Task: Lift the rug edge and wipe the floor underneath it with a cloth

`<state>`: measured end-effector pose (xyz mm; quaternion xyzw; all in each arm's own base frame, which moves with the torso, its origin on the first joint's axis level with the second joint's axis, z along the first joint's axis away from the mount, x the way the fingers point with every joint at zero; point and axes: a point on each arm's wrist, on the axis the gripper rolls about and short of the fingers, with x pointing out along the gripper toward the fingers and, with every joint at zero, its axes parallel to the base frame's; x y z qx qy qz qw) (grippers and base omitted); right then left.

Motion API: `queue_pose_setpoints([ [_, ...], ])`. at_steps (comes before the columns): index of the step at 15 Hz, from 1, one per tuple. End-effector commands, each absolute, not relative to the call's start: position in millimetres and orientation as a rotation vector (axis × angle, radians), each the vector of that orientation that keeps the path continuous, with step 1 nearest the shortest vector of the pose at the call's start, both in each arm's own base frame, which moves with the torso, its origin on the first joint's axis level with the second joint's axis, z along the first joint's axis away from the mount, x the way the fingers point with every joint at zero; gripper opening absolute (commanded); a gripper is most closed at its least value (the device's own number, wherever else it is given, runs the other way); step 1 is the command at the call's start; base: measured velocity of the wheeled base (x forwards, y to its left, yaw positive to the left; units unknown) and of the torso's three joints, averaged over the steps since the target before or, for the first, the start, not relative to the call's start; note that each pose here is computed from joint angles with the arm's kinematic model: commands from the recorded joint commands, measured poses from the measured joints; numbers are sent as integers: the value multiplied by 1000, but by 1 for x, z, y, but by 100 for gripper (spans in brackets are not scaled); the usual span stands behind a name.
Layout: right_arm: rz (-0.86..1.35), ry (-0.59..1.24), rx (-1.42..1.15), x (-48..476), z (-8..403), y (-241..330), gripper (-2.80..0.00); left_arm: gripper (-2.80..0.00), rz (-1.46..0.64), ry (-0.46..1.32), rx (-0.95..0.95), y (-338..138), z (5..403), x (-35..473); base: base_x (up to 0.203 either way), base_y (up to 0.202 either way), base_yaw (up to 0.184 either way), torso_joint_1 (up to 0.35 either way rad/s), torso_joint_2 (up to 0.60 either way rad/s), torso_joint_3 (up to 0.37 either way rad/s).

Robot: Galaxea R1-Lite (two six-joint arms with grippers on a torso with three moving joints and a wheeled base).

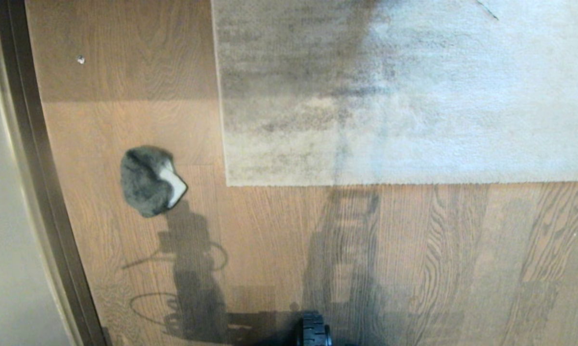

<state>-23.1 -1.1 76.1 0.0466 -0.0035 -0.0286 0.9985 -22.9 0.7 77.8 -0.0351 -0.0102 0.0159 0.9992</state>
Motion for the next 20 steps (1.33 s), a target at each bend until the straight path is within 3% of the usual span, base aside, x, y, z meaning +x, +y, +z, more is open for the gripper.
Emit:
queue_pose_setpoints([
  [1, -57, -5, 94, -23, 76, -1, -280, -280, 33, -21, -71, 1, 78, -23, 0, 0, 0, 0, 0, 0],
  [20, -58, -6, 94, -23, 76, -1, -280, -280, 29, -21, -63, 1, 78, -23, 0, 0, 0, 0, 0, 0],
])
